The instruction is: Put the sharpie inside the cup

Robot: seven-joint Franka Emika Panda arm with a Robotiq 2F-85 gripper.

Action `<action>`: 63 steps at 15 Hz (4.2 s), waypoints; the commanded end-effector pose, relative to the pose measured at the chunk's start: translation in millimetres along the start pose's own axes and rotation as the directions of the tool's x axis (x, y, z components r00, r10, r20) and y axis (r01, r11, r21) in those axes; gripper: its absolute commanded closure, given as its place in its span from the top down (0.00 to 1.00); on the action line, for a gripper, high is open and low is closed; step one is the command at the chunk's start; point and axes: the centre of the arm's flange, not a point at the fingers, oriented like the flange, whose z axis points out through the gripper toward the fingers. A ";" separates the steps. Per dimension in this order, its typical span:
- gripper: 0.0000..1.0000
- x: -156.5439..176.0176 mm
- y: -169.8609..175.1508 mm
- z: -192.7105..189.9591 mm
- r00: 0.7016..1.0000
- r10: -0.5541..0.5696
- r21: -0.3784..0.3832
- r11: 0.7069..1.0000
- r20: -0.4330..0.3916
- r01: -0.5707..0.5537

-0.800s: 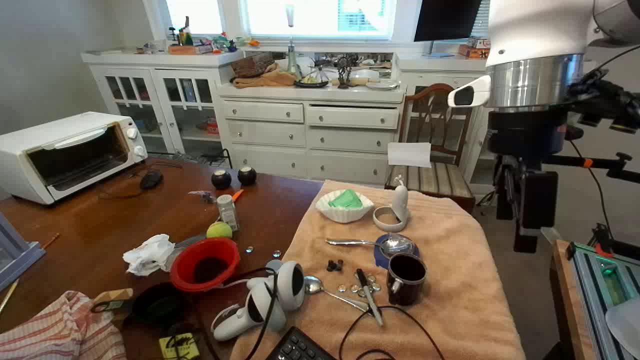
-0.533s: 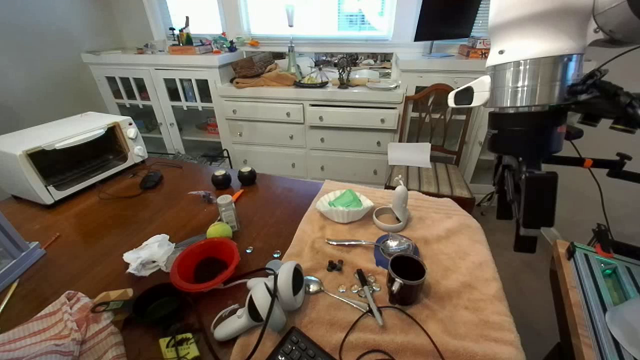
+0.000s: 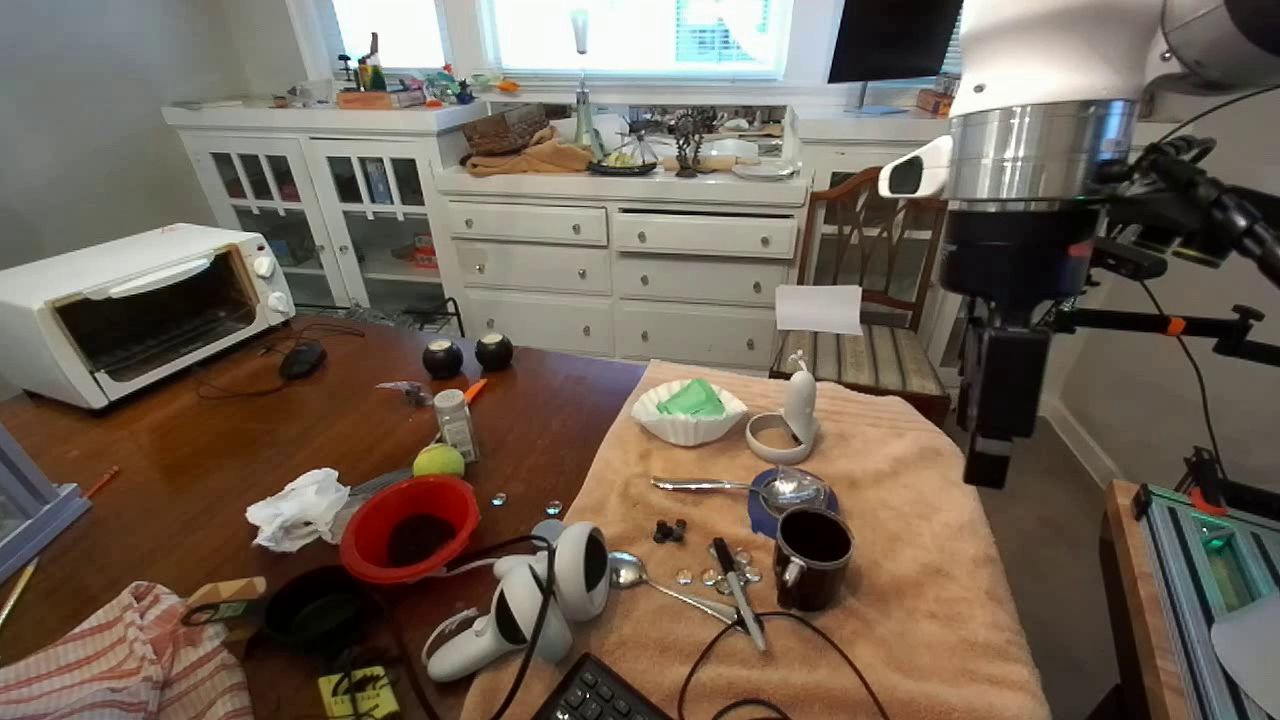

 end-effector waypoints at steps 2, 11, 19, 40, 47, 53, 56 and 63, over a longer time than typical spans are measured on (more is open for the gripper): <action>1.00 59.7 -6.5 1.9 0.980 0.190 0.036 0.981 -0.062 -0.188; 1.00 122.7 12.1 53.4 0.856 0.481 0.091 0.876 -0.187 -0.473; 1.00 154.9 30.6 102.7 0.787 0.564 0.121 0.825 -0.249 -0.552; 0.92 181.0 54.3 181.6 0.698 0.665 0.072 0.736 -0.265 -0.673; 0.84 185.5 58.8 194.9 0.686 0.675 0.064 0.724 -0.270 -0.687; 0.71 183.8 59.9 201.6 0.689 0.671 0.043 0.724 -0.275 -0.688; 0.70 182.4 57.7 202.2 0.692 0.668 0.032 0.725 -0.274 -0.688; 0.62 181.7 57.4 207.8 0.700 0.658 0.005 0.730 -0.277 -0.684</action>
